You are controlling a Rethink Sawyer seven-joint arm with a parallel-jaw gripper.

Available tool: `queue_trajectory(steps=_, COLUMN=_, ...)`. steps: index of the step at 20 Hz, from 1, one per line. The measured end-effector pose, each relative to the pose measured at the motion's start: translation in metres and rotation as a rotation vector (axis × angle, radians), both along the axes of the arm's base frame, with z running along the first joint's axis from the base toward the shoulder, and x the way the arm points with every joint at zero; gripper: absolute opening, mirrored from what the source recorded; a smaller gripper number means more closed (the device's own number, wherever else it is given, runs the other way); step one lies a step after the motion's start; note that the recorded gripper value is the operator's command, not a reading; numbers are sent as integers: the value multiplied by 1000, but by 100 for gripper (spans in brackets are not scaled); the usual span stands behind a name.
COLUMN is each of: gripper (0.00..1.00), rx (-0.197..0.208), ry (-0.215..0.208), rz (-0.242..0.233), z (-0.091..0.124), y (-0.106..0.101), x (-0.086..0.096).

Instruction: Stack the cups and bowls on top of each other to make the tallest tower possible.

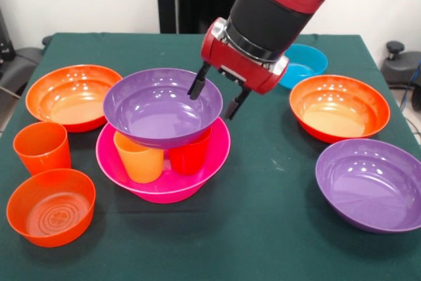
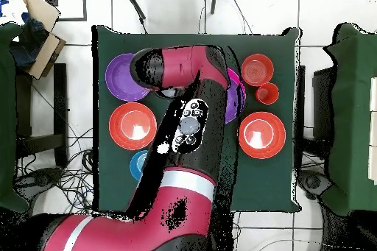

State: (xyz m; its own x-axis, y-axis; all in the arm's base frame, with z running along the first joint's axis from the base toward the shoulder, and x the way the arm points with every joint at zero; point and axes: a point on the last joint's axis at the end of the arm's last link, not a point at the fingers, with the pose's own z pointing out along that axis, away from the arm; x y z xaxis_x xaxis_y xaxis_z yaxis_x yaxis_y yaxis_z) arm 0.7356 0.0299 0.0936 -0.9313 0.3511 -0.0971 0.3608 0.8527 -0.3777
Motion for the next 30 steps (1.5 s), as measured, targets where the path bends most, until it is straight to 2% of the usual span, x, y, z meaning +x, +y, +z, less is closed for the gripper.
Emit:
queue_trajectory(steps=6, gripper=100, rx=22, ry=-41, rz=-11, z=24, y=-1, x=10)
queue_trajectory(steps=13, gripper=100, rx=65, ry=-101, rz=-31, z=59, y=-1, x=24)
queue_trajectory(steps=19, gripper=100, rx=109, ry=-146, rz=-45, z=91, y=7, x=30)
queue_trajectory(steps=23, gripper=100, rx=152, ry=-147, rz=-71, z=108, y=12, x=19)
queue_trajectory(steps=30, gripper=100, rx=198, ry=-119, rz=-92, z=112, y=23, x=-12)
